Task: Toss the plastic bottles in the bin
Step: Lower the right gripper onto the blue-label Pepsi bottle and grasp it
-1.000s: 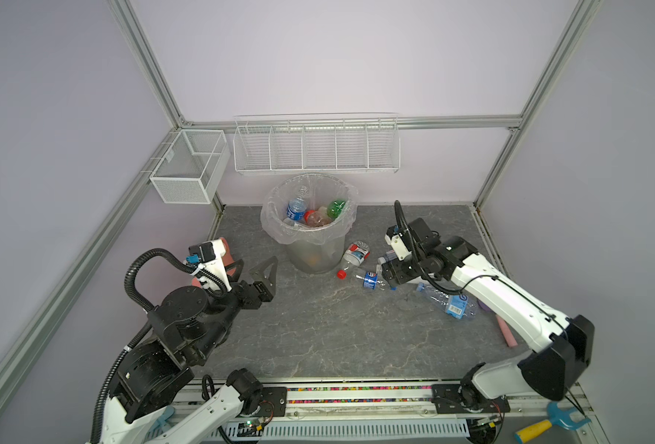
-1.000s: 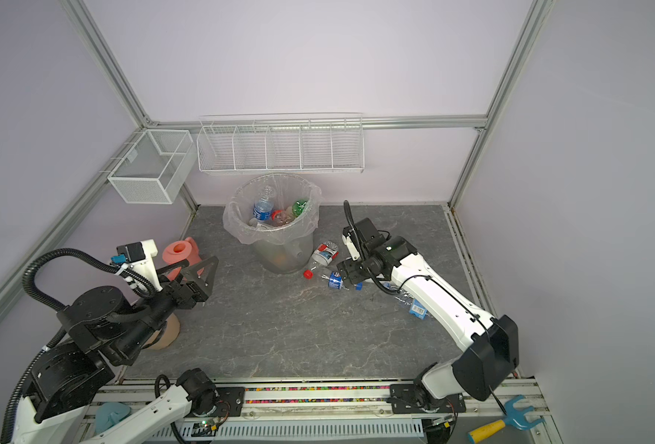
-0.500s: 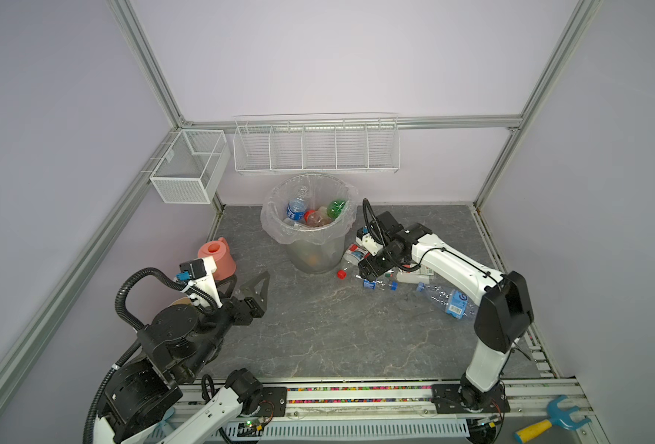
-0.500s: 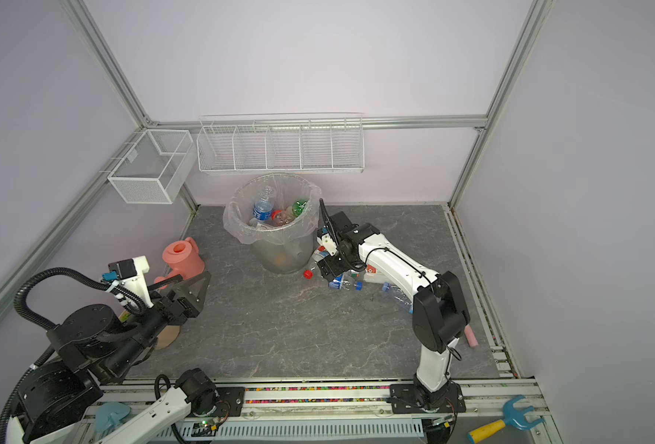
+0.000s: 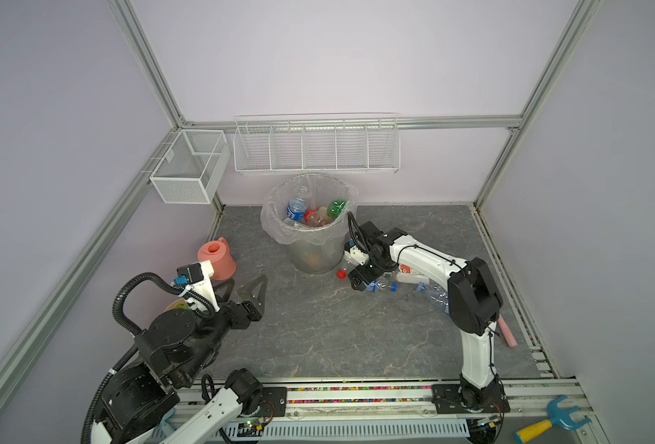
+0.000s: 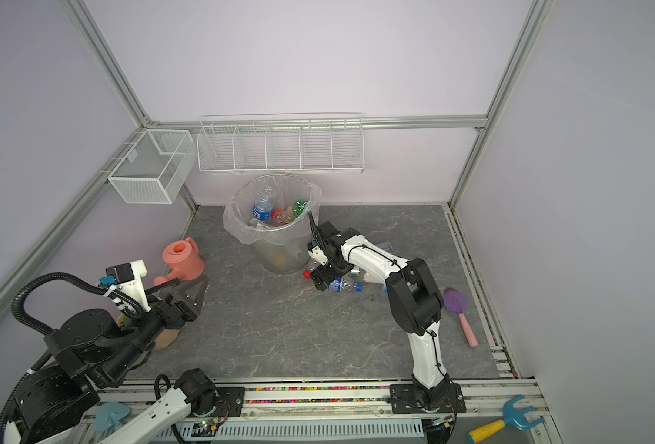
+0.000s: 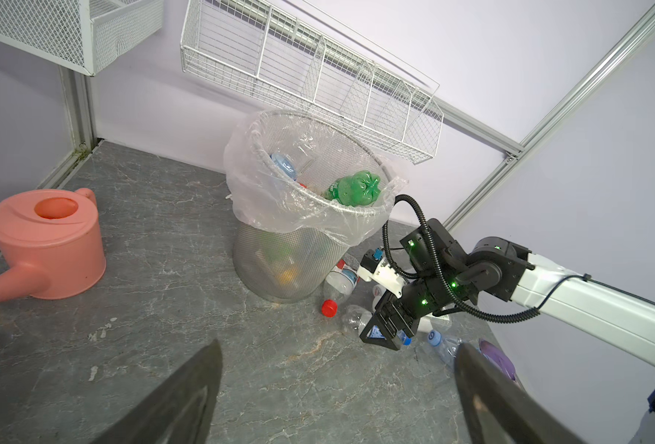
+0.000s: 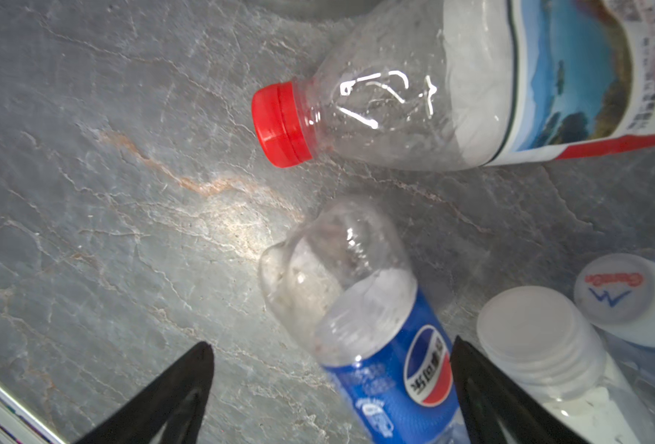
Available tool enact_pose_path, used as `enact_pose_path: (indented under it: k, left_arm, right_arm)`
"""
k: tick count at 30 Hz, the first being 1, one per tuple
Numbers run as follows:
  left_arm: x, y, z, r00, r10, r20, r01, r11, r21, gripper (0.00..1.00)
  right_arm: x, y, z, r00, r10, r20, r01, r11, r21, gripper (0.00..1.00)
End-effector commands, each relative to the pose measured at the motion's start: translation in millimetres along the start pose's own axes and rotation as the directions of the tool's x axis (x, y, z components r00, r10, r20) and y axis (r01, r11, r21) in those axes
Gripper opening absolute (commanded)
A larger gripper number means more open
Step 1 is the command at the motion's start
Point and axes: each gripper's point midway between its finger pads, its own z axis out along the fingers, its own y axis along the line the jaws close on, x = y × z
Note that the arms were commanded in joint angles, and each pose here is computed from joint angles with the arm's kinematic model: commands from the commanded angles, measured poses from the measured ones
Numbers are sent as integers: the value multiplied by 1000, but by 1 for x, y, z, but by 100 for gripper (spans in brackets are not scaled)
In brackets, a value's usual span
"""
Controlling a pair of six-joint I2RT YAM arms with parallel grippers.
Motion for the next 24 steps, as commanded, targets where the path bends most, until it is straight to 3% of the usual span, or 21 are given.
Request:
enact_pose_path:
  k: [1,13,17,20,24]
  left_arm:
    - [3,7,-2,1000,4,-4,-4,1000,-25,94]
    - [1,6,-4,1000,5,5,-5,1000,-22,94]
    - [-1,7,-5,1000,5,12,-5,1000,-26,94]
    - [-2,8,-6,1000,2,17,-2,1000,-25,93]
    - [-3,7,-7,1000,5,21,-4,1000,-26,93]
  right_arm:
    - [6,1,13,999,-38,-28,39,999,27,98]
    - [38,26,40,994,-63,-88,71,994,84,97]
    - [46,31,43,996,-31,-84,38,996,80,92]
    - [51,37,41,998,-12,-67,18,996,82,83]
    - [52,42,31,1000,17,-25,-15,996,93,60]
